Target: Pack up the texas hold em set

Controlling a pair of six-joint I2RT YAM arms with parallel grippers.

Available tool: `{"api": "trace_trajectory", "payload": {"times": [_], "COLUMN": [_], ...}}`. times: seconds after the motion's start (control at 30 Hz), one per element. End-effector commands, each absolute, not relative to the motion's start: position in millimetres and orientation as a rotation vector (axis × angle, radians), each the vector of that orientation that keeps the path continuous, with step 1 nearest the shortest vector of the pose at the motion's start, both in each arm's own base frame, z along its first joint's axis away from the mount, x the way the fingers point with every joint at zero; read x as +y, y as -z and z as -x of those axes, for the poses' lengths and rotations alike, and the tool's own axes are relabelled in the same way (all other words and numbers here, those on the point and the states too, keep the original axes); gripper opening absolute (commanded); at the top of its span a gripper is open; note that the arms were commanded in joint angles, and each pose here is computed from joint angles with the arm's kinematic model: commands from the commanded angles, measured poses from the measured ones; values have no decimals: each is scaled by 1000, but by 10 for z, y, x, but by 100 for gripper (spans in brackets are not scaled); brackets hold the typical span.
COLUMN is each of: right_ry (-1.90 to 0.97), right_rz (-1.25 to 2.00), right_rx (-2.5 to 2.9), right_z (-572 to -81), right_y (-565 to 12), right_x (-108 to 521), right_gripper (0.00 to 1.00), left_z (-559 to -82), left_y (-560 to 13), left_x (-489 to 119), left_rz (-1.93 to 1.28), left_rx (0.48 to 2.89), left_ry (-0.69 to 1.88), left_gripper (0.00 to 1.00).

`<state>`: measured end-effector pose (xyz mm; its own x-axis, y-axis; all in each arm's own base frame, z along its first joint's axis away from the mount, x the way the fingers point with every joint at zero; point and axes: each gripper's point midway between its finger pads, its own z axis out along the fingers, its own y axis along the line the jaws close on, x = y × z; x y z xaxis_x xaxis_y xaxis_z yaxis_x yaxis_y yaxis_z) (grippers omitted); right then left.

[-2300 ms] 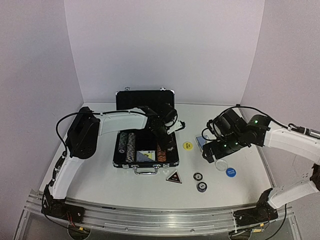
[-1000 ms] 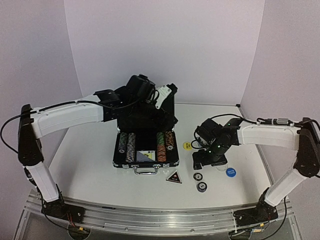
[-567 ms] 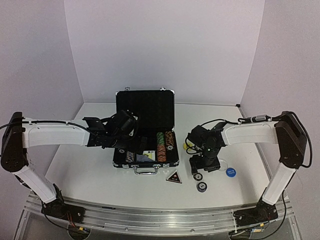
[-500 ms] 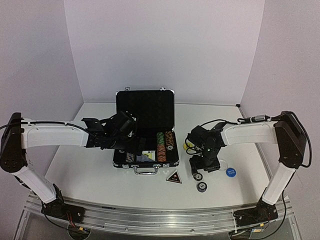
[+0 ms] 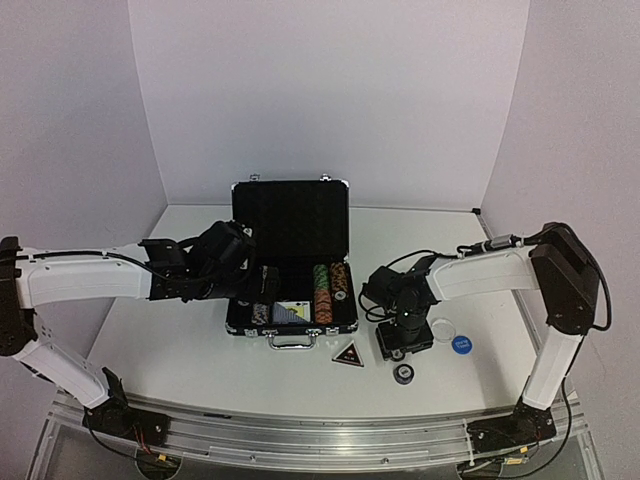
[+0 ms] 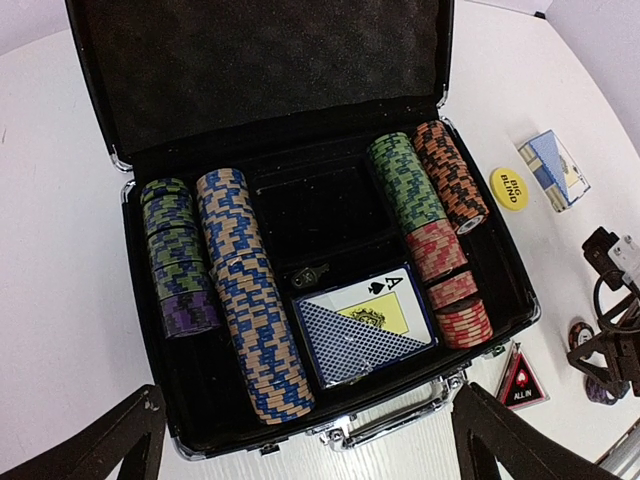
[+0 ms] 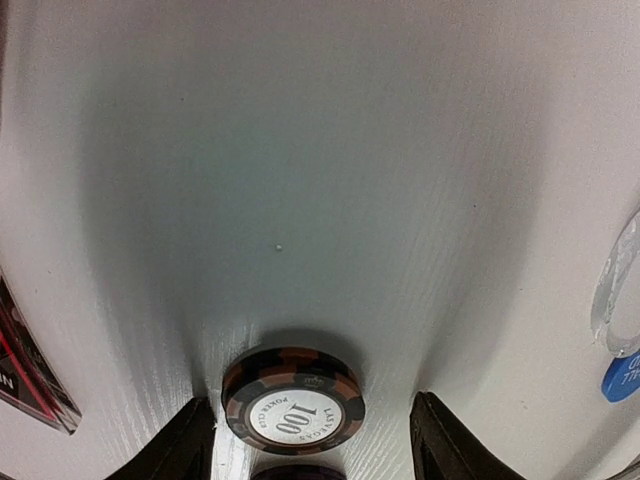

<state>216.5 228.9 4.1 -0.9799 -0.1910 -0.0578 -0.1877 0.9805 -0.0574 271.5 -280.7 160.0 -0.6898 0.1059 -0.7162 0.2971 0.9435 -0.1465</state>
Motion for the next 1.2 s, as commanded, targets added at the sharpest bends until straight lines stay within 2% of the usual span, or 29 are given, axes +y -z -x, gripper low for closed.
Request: {"api": "trace_trajectory", "payload": {"times": [0.0,0.23,0.43,0.67,0.8,0.9,1.1,1.17], "right_ry": [134,158,165,204,232,251,172,109], "right_rz": [281,289,285,288,299,307,336,356], "right_rx": [3050,3077,3106,3135,3140,3136,3070,3028], "right_z": [-2187,-2151,-2081,-1967,-1955,-1963,-2097,-2161], "right_y": [-10,102,172,250,298,317,103,-63], "right_x": [2290,2302,2270,2196,2166,2146,2265,2347], "right_gripper": [62,57,47,45,40,30,1,0], "left_z": [-2712,-2703,-2698,-2688,-2679,-2669,-2647,-2644], "left_y": [-1746,-1746,-1719,-1727,-1732,-1731,-1782,-1812], "left_x": [-2720,-2704,-2706,-2689,-2681,-2674,-2657,-2651], "left_rz": [-214,-206,-211,-211,-205,-198,-184,-180], "left_rx": [2283,2280,2290,2288,2286,2288,2279,2271], "left_ry": [348,354,348,350,356,363,388,396], "left_gripper": [100,100,100,100,100,100,100,100]}}
